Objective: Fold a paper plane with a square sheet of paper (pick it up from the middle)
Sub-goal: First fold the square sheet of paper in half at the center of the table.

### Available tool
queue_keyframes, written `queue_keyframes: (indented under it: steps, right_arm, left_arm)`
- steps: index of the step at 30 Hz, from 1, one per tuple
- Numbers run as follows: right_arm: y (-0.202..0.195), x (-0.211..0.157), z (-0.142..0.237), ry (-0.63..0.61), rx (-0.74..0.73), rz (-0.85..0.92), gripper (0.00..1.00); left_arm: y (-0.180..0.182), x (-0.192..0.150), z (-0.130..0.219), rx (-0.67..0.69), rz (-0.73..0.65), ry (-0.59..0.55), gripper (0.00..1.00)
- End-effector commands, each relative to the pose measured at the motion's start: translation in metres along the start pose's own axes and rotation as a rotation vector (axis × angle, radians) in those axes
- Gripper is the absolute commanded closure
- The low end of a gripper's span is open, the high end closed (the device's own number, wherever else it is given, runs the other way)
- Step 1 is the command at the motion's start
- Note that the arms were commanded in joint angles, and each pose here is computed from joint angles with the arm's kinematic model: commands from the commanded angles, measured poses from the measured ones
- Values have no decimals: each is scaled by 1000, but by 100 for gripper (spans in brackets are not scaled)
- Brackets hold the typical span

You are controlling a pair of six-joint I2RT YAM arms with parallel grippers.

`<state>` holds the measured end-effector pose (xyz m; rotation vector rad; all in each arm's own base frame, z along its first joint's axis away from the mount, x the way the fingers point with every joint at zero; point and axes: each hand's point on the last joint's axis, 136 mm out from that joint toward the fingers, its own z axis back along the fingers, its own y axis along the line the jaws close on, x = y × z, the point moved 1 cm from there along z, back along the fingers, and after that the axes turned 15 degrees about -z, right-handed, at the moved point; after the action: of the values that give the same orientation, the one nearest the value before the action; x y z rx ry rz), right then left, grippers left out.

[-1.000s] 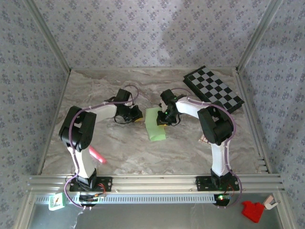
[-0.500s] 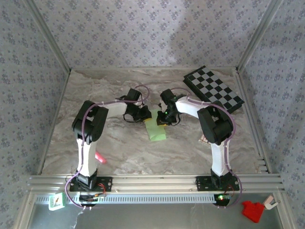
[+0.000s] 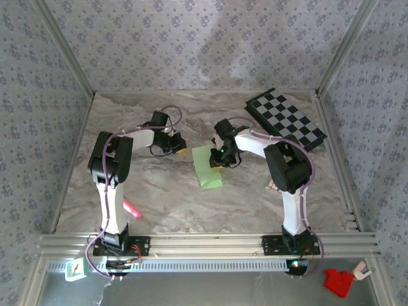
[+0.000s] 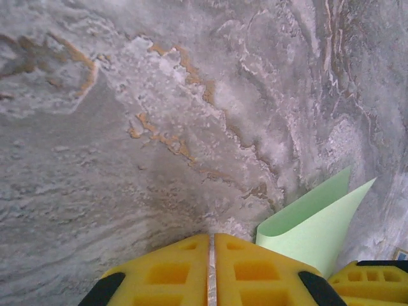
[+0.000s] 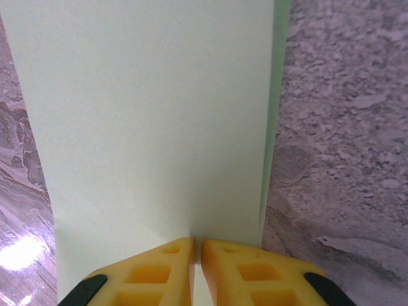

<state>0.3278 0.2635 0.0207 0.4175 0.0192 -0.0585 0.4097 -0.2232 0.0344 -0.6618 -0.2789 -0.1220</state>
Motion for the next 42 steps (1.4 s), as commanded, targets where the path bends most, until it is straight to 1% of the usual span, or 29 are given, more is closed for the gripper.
queue_keyframes:
  steps: [1,3,6,10,14,19,23,26,29,31,33,38,42]
  right_arm:
    - [-89,-42,-40,151,-327,-75,82]
    - [-89,-42,-41,153,-327,-76,82]
    - [-90,-44,-42,158,-330,-73,82]
    - [-90,-44,-44,159,-330,-70,82]
    - [-90,-44,-44,157,-330,-68,82]
    - [-89,-46,-43,154,-326,-73,82]
    - [-90,-45,-44,154,-324,-77,82]
    - [-90,-45,-44,154,-325,-81,82]
    - [-90,-44,-44,151,-322,-86,82]
    - [-89,-42,-45,146,-318,-91,82]
    - [-89,-44,-45,146,-318,-101,82]
    - [-89,-48,-48,147,-308,-142,82]
    - [-88,-52,-49,138,-302,-178,82]
  left_arm:
    - [-39,7,23,-65,-85,-56,89]
    - [-54,2,27,-97,-99,-63,89]
    - [-70,-8,18,-119,-112,-36,88]
    - [-71,-13,-6,-97,-106,17,88]
    - [-56,-10,-24,-42,-79,46,88]
    - [-26,-3,-32,16,-37,52,88]
    - [3,7,-27,88,-7,37,88]
    - [13,17,-13,110,1,17,88]
    - [2,27,7,100,-23,-19,88]
    - [-14,27,19,57,-29,-35,88]
    - [-33,20,27,1,-21,-41,87]
    - [-68,-24,28,-92,40,-2,87]
    - [-83,-65,13,-162,125,60,88]
